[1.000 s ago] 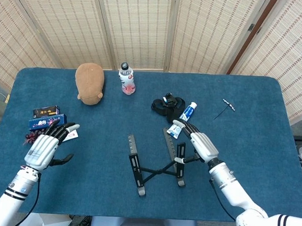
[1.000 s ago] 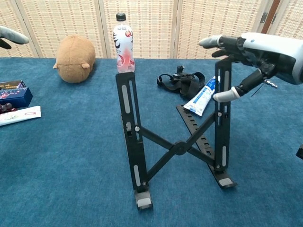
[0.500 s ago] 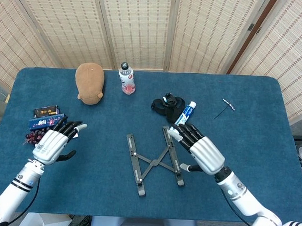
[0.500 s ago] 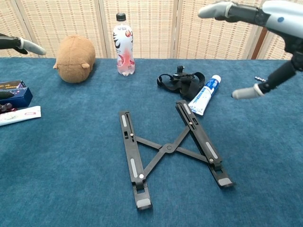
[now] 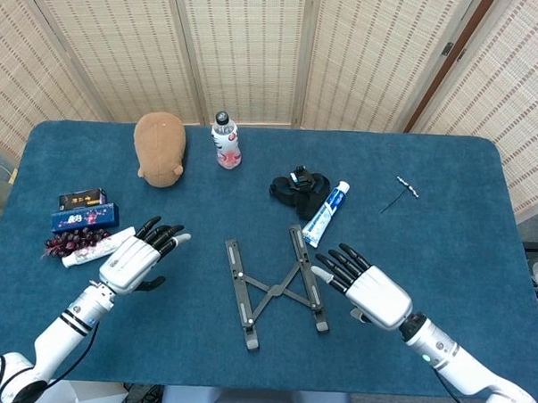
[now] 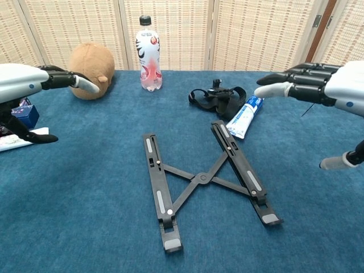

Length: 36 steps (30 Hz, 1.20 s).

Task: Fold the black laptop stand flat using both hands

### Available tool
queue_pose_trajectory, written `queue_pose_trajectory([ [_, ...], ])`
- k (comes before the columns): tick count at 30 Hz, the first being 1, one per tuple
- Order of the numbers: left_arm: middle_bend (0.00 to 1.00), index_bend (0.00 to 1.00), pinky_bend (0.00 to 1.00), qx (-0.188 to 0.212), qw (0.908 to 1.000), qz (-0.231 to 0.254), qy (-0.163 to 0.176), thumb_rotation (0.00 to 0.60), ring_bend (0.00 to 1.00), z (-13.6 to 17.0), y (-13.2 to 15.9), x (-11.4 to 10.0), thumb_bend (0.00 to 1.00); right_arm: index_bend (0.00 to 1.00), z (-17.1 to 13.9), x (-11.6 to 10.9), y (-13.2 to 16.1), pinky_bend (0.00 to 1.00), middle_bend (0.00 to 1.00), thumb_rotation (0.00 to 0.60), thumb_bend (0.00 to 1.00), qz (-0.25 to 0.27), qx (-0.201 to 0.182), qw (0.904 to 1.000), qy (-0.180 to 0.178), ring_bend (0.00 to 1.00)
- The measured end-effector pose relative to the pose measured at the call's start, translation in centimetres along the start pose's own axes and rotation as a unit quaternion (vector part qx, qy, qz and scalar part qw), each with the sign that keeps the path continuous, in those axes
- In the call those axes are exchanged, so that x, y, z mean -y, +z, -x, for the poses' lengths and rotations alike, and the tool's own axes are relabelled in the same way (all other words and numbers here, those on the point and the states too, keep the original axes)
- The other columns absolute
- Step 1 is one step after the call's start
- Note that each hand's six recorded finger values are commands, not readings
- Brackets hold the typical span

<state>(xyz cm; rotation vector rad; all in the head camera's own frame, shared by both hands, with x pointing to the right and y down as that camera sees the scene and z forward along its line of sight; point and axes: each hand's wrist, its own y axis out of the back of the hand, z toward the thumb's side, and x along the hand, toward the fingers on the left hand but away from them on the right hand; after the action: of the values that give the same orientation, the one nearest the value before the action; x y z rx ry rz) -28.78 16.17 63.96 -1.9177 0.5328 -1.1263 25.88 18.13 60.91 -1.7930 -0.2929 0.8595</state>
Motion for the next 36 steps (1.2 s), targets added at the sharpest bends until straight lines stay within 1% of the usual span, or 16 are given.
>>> queue_pose_trajectory([
  [6, 0.10, 0.12, 0.00, 0.002, 1.0000, 0.000, -0.005, 0.600, 0.13, -0.5, 0.1, 0.8, 0.22, 0.00, 0.6, 2.4, -0.8, 0.02, 0.00, 0.600, 0.00, -0.030, -0.002, 0.9991, 0.029, 0.00],
  [14, 0.10, 0.12, 0.00, 0.003, 0.9999, 0.009, -0.006, 0.600, 0.13, -0.8, 0.1, 1.4, 0.22, 0.00, 2.0, 4.5, -0.6, 0.00, 0.00, 0.600, 0.00, -0.056, -0.012, 0.9975, 0.040, 0.00],
  [19, 0.10, 0.12, 0.00, 0.003, 0.9999, 0.011, -0.006, 0.600, 0.13, -1.0, 0.0, 1.5, 0.22, 0.00, 3.3, 5.6, 0.3, 0.00, 0.00, 0.600, 0.00, -0.068, -0.023, 0.9968, 0.034, 0.00],
  [24, 0.10, 0.12, 0.00, 0.001, 0.9999, 0.015, -0.008, 0.600, 0.13, -1.3, -0.2, 1.8, 0.22, 0.00, 4.8, 6.7, 1.4, 0.00, 0.00, 0.600, 0.00, -0.087, -0.034, 0.9954, 0.019, 0.00],
  [30, 0.10, 0.12, 0.00, -0.004, 0.9997, 0.022, -0.010, 0.600, 0.13, -1.5, -0.7, 2.3, 0.22, 0.00, 6.2, 7.7, 2.5, 0.00, 0.00, 0.600, 0.00, -0.104, -0.044, 0.9936, 0.006, 0.00],
  [36, 0.10, 0.12, 0.00, -0.008, 0.9995, 0.025, -0.015, 0.600, 0.13, -1.7, -1.1, 2.8, 0.22, 0.00, 7.1, 8.5, 3.4, 0.00, 0.00, 0.600, 0.00, -0.110, -0.052, 0.9926, 0.000, 0.00],
])
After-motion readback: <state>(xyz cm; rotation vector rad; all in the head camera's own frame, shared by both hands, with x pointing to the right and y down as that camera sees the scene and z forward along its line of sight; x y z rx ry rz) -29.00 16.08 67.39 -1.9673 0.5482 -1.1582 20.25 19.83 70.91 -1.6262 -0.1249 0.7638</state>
